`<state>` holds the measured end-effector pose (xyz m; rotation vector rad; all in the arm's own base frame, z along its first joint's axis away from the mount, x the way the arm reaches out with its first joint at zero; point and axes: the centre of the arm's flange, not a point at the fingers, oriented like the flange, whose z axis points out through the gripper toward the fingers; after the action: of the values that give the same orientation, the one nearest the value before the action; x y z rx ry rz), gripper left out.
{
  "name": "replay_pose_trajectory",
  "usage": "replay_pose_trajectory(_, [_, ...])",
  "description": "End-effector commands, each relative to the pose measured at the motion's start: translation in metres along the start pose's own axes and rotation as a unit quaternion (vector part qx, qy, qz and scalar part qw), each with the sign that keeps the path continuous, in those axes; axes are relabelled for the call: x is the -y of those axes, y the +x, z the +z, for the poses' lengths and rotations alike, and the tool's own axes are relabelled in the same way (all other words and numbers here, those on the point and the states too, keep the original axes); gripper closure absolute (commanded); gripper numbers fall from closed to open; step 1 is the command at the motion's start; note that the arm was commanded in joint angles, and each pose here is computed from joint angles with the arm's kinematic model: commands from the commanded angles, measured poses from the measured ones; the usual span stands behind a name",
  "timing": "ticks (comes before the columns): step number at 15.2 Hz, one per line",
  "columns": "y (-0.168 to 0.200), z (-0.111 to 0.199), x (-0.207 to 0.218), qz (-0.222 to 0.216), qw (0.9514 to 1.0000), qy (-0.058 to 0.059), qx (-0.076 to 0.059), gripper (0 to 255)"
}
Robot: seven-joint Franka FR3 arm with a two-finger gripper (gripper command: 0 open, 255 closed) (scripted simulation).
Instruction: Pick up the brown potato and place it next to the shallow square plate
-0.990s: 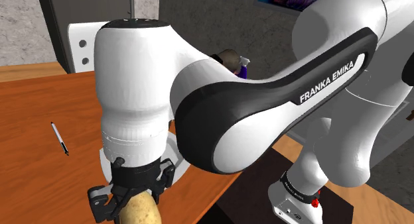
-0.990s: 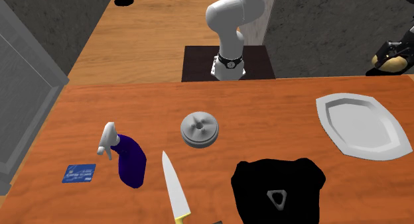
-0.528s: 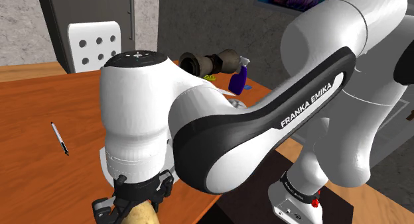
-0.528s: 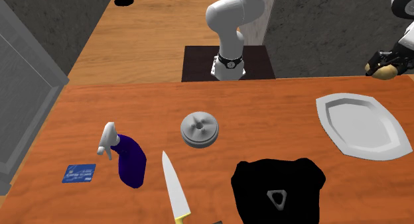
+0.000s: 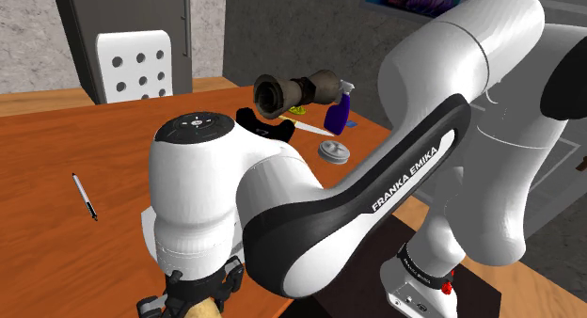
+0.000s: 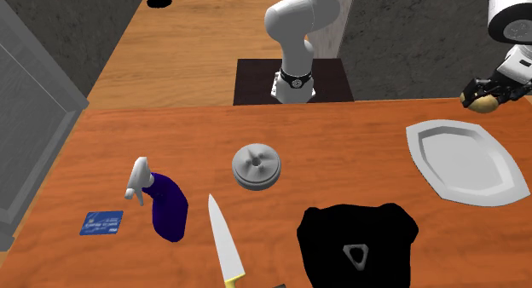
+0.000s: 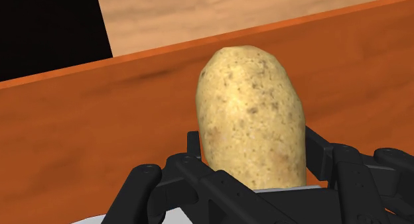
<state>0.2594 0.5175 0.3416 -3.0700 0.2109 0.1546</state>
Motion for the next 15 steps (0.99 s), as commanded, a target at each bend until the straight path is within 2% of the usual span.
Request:
replay_pose_trajectory(1, [0.001, 0.006, 0.001, 0.000, 1.0000, 0.000, 0.000, 255])
replay_pose_trajectory(8, [0.001, 0.006, 0.001, 0.000, 1.0000, 0.000, 0.000, 255])
replay_pose_trajectory(9, [0.001, 0.006, 0.001, 0.000, 1.0000, 0.000, 0.000, 0])
replay_pose_trajectory(14, [0.001, 0.006, 0.001, 0.000, 1.0000, 0.000, 0.000, 0])
replay_pose_trajectory(15, [0.001, -0.008, 0.001, 0.000, 1.0000, 0.000, 0.000, 0])
